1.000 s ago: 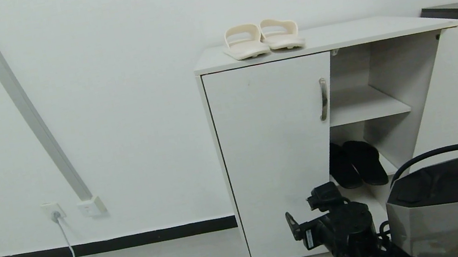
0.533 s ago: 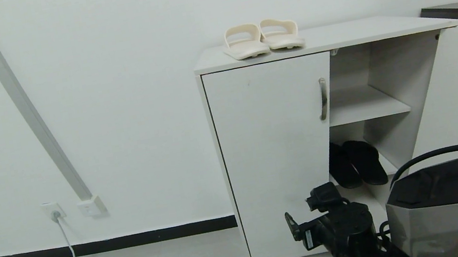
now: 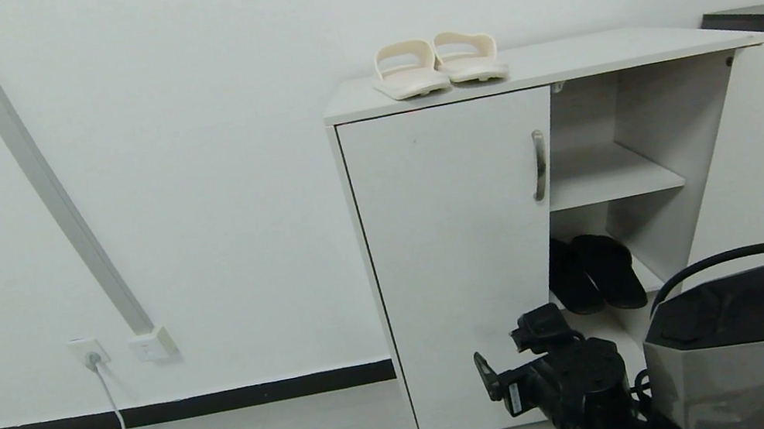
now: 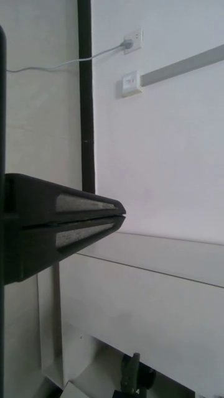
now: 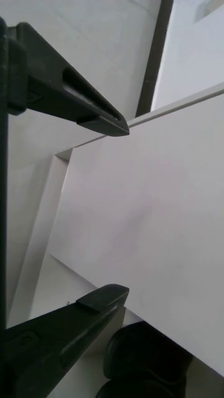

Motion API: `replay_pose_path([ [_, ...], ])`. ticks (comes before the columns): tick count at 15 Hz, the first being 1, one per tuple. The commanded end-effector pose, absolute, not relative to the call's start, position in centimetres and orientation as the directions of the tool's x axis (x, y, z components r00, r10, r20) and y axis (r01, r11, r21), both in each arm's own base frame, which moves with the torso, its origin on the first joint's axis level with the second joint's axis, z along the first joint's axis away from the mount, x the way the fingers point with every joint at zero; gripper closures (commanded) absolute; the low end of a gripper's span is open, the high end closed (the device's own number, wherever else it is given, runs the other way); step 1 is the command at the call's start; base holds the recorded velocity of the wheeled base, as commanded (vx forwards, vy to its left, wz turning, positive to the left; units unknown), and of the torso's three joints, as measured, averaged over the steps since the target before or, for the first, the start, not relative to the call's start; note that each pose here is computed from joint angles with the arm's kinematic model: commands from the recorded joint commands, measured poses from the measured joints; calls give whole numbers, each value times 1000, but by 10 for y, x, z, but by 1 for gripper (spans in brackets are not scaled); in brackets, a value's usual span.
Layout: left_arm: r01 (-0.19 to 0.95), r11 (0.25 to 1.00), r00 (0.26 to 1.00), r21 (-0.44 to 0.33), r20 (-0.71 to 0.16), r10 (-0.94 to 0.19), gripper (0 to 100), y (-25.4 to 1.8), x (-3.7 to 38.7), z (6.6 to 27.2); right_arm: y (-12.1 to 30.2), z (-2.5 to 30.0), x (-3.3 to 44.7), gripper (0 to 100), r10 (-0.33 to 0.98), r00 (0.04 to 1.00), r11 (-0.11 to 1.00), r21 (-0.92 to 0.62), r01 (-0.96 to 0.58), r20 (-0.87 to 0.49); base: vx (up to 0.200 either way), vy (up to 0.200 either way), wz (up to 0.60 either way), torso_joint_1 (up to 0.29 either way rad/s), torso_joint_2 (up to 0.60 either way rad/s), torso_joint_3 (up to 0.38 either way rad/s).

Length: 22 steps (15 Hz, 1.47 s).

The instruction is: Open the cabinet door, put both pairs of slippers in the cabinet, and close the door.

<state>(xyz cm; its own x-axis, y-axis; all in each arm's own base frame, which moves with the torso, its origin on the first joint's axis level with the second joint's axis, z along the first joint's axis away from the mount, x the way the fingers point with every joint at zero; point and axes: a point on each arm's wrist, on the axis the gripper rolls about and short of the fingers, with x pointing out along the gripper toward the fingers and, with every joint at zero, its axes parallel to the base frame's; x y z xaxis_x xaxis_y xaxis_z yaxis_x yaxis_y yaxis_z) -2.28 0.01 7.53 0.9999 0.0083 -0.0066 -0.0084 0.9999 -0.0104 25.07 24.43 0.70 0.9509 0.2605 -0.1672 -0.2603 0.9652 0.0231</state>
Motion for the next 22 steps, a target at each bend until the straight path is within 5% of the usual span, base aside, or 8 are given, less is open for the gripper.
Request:
replay_pose_path([
  [1,-8,1000,1000,-11,-6,8,100,0,-23,75,244,6,250,0,260,950,965,13,-262,-171,0,0,0,17,-95,-100],
  [22,-9,1000,1000,-12,-6,9,100,0,-23,75,238,6,248,0,251,950,967,3,-255,-185,0,0,0,144,-461,-319],
])
